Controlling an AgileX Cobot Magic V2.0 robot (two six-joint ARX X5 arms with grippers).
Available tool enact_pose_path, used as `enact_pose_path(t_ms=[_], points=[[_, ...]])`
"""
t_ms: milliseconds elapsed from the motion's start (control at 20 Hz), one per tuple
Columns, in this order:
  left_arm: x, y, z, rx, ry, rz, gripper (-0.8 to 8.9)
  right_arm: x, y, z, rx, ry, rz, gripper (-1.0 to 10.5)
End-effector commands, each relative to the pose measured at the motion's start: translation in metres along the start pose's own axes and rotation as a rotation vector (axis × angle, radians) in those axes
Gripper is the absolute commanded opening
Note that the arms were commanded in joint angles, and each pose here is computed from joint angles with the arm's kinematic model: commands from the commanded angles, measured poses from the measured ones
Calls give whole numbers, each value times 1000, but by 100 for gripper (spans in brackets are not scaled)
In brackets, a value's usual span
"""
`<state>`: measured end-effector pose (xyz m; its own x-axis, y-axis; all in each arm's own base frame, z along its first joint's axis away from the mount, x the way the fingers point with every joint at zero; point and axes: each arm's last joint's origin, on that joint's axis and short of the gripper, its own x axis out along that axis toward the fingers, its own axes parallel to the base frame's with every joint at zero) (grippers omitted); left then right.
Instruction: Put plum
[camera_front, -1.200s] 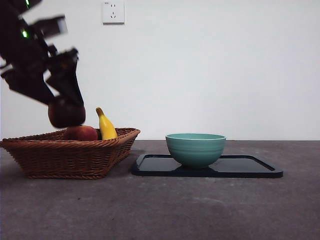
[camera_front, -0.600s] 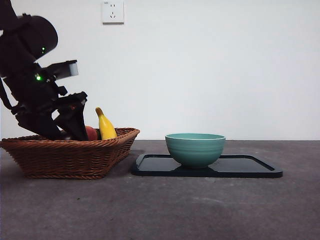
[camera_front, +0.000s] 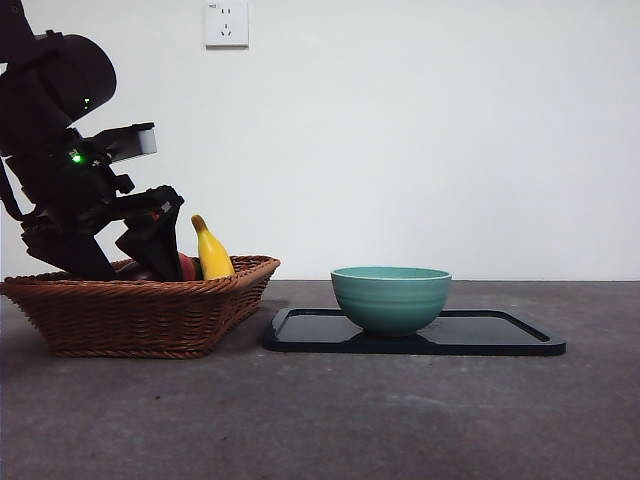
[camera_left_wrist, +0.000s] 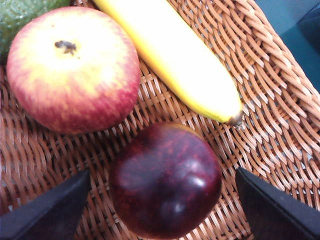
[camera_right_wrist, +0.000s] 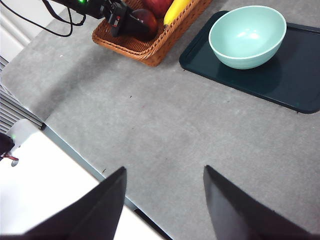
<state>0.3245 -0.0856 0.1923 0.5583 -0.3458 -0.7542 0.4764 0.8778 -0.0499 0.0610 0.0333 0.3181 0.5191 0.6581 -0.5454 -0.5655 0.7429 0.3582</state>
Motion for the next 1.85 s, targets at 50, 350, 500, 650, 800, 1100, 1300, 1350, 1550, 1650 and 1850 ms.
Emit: enact_pose_path(t_ms=[50,350,500,650,800,1100,1300,1350,1550,1650,1850], points=[[-8,-1,8,-13,-38,7,469,-1,1,3,-13,-11,6,246],[-60,-11,21,-18,-153,14,468,-1,1,5,-24,-31,8,246],[-92,-23,22,1,-194,-42,468,-1,1,7,-35,-51,9,246],[-127,-39,18,26,-235,-166,468,-1,2,9,-44,-68,11,246],[-161,-51,10,48,-268,-257,468,-1,2,9,-44,-67,11,246],[-212,-67,-20,56,-259,-390,467,-1,2,9,-43,-67,11,246],[-228,-73,-37,67,-210,-403,467,-1,2,9,-41,-67,10,246],[-229,-73,-40,69,-200,-404,467,-1,2,9,-35,-67,11,246],[-229,-73,-42,71,-181,-406,467,-1,2,9,-28,-66,11,246],[-229,-73,-42,71,-181,-406,467,-1,2,9,-24,-66,11,246],[-229,-73,-42,71,-181,-406,467,1,0,11,26,-73,-26,246]])
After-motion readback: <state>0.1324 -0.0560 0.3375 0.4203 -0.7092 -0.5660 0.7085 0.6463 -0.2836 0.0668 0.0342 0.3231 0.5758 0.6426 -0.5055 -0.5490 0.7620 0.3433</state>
